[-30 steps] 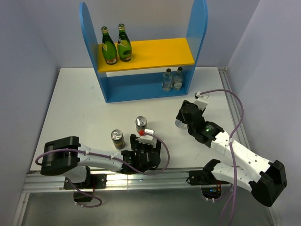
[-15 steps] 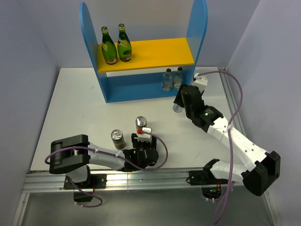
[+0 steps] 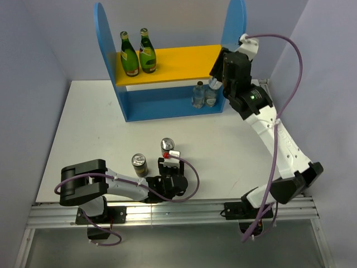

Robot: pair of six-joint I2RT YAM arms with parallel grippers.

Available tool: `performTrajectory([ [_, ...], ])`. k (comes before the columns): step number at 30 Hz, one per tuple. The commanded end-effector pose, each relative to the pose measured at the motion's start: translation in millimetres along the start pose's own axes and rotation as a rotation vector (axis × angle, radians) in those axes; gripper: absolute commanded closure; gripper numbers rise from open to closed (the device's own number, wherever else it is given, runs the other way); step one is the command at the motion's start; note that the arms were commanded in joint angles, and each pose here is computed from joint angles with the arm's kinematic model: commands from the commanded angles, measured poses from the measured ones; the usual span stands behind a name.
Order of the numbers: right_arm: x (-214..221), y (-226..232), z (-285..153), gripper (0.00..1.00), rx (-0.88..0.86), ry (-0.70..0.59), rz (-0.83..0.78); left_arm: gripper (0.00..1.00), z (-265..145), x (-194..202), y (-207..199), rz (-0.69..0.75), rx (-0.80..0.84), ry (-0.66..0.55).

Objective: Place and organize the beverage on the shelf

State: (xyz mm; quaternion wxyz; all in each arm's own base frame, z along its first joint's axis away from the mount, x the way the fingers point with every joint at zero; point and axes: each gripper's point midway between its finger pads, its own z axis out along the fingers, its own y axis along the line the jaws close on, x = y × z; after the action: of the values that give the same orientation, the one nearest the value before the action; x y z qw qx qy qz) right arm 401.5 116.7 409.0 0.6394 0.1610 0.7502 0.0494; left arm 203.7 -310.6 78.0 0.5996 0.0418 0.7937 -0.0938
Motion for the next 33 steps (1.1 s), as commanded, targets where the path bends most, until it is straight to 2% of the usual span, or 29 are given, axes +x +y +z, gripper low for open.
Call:
performTrajectory([
  [1, -40.1, 10.8, 13.5, 1.0, 0.015, -0.082, -0.001, 1.0, -1.5, -9.1, -8.2, -0.075, 0.024, -0.004],
  [3, -54.2, 15.7, 20.7, 1.0, 0.033, -0.107, -0.017, 1.0, -2.5, -7.9, -10.4, -0.079, 0.035, 0.003],
  [4, -41.4, 18.6, 36.4, 1.0, 0.054, -0.079, -0.048, 1.0, -3.4, -8.4, -12.0, -0.083, 0.04, 0.004],
  [10, -44.0, 21.7, 81.3, 1.0, 0.085, -0.07, -0.06, 1.0, -7.5, -5.1, -15.0, -0.071, 0.046, 0.011],
  [12, -59.4, 19.8, 85.7, 1.0, 0.099, -0.102, -0.054, 1.0, -8.4, -3.4, -14.9, -0.071, 0.049, 0.014],
  [19, -63.5, 13.8, 107.4, 1.0, 0.142, -0.129, -0.09, 1.0, -8.7, 1.6, -14.8, -0.062, 0.058, 0.022],
  [33, -2.2, 10.2, 164.8, 1.0, 0.171, -0.04, -0.148, 1.0, -10.6, 5.6, -14.7, -0.062, 0.065, 0.034],
])
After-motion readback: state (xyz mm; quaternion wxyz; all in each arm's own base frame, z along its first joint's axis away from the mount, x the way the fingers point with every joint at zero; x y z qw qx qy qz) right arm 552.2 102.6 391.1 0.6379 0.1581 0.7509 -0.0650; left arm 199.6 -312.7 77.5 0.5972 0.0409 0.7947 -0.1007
